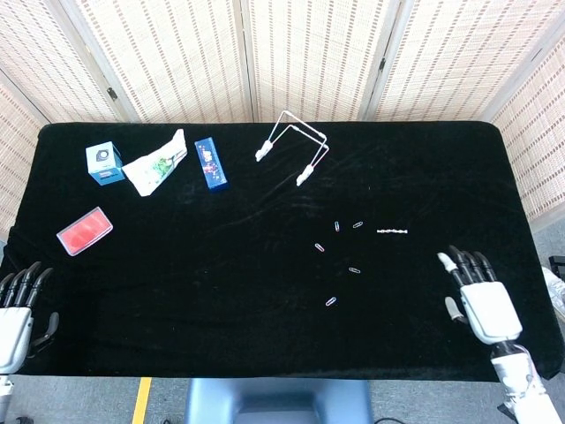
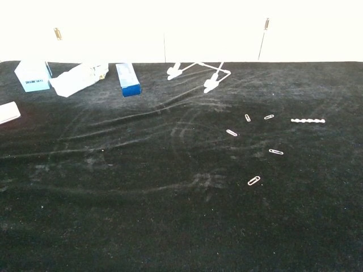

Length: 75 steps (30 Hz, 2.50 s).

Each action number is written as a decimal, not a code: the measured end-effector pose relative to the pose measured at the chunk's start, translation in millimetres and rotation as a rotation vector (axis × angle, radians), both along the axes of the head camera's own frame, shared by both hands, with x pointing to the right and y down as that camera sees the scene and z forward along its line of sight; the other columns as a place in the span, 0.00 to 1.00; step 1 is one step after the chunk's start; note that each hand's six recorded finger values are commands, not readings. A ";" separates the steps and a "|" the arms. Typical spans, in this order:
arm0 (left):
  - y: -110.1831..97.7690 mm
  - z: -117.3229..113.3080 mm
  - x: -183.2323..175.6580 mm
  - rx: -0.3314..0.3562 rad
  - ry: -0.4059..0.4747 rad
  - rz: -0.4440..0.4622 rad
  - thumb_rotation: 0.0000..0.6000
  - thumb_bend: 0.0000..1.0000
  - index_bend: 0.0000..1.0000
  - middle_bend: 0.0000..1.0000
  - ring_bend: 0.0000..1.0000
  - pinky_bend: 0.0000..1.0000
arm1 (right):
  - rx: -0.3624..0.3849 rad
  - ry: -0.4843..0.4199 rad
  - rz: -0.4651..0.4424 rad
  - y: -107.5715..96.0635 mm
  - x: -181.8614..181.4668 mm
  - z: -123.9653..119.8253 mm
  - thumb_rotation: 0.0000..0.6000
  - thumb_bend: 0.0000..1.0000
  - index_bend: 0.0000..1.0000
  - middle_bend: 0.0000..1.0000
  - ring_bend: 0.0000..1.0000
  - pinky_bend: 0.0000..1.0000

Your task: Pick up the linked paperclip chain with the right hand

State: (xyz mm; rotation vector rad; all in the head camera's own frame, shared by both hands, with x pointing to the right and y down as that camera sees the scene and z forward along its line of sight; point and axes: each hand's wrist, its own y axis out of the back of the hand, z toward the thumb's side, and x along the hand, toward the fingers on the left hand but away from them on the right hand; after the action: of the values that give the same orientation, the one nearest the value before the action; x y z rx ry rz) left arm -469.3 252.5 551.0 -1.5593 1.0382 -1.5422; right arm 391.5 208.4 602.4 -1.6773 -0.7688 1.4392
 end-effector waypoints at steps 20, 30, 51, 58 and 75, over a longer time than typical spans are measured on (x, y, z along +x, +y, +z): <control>-4.8 4.3 -0.1 -0.037 0.091 -0.017 1.00 0.56 0.00 0.00 0.00 0.00 | 0.018 0.156 -0.075 -112.8 -65.4 81.8 1.00 0.47 0.30 0.00 0.00 0.00; -3.3 4.3 -4.2 -0.056 0.107 -0.030 1.00 0.56 0.00 0.00 0.00 0.00 | -0.025 0.135 -0.042 -133.3 -93.4 125.1 1.00 0.47 0.30 0.00 0.00 0.00; -2.3 -0.5 -7.2 -0.051 0.134 -0.042 1.00 0.53 0.00 0.00 0.00 0.00 | -0.101 0.113 -0.038 -129.0 -97.3 155.0 1.00 0.48 0.36 0.00 0.00 0.00; -2.7 -1.0 -7.3 -0.050 0.143 -0.041 1.00 0.53 0.00 0.00 0.00 0.00 | -0.094 0.111 -0.023 -127.0 -92.5 160.8 1.00 0.47 0.36 0.00 0.00 0.00; -2.8 -3.0 -6.6 -0.048 0.174 -0.030 1.00 0.52 0.00 0.00 0.00 0.00 | -0.065 0.103 0.001 -126.6 -95.4 175.6 1.00 0.47 0.44 0.00 0.00 0.00</control>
State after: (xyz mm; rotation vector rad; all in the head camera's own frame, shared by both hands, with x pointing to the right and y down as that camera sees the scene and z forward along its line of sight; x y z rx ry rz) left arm -475.9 249.7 547.9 -1.7435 1.1312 -1.4818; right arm 296.2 81.8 778.0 -1.6376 -0.6720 1.5531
